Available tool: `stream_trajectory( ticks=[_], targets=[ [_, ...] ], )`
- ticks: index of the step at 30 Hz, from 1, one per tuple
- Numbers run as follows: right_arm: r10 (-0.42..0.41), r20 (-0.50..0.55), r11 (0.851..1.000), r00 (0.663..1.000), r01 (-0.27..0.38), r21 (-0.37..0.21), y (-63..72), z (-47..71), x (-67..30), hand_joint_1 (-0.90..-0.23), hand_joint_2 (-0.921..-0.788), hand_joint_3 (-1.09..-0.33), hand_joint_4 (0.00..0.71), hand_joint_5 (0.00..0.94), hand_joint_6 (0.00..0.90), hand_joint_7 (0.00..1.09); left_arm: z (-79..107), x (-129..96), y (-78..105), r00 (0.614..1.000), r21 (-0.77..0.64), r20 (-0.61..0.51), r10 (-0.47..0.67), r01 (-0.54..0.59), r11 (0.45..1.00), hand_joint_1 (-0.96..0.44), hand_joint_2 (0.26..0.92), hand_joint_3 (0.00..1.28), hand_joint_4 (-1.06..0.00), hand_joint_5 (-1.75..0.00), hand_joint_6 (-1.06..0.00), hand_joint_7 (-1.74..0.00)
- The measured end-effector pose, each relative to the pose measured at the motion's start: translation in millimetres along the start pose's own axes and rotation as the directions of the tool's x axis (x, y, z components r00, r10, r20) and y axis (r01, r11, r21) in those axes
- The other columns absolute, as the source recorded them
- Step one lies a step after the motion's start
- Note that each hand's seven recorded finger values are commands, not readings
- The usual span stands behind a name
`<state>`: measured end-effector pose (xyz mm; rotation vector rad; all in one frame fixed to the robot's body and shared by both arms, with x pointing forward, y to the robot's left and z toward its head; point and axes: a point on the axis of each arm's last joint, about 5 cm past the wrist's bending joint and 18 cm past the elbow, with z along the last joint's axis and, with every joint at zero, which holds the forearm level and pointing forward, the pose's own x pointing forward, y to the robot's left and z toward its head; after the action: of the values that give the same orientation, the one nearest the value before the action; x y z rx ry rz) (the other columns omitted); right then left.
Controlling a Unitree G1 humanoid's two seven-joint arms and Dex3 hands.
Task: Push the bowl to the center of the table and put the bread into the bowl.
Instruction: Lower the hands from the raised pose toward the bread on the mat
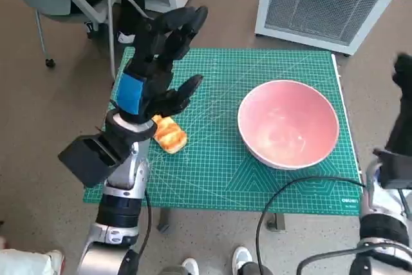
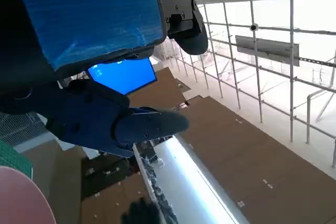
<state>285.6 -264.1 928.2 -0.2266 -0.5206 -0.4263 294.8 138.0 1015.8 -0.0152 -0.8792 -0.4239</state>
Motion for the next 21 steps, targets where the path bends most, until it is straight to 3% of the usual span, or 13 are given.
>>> stream_trajectory(
  ticks=[8, 14, 21],
  targets=[
    [0.005, -0.166, 1.0, 0.986, -0.004, 0.007, 10.1, -14.5, -15.5, -0.505, -0.921, -0.831, 0.238, 0.005, 0.089, 0.41, 1.3, 0, 1.0, 1.0, 0.003, 0.005, 0.003, -0.003, 1.0, -0.39, 0.921, 0.41, -0.32, -0.01, 0.0, -0.88],
    [0.049, -0.261, 0.997, 0.964, -0.033, 0.066, 26.9, -20.4, -26.3, -0.486, -0.921, -0.84, 0.257, 0.012, 0.105, 0.42, 1.8, -1, 2.9, 1.0, 0.008, 0.003, 0.011, -0.011, 1.0, -0.39, 0.921, 0.4, -0.32, -0.01, 0.0, -0.88],
    [0.139, -0.32, 0.985, 0.937, -0.099, 0.138, 47.0, -20.8, -30.1, -0.482, -0.921, -0.849, 0.236, 0.001, 0.101, 0.41, 2.2, -3, 5.5, 1.0, 0.02, -0.003, 0.016, -0.016, 1.0, -0.39, 0.921, 0.4, -0.32, -0.01, 0.0, -0.88]
  ],
)
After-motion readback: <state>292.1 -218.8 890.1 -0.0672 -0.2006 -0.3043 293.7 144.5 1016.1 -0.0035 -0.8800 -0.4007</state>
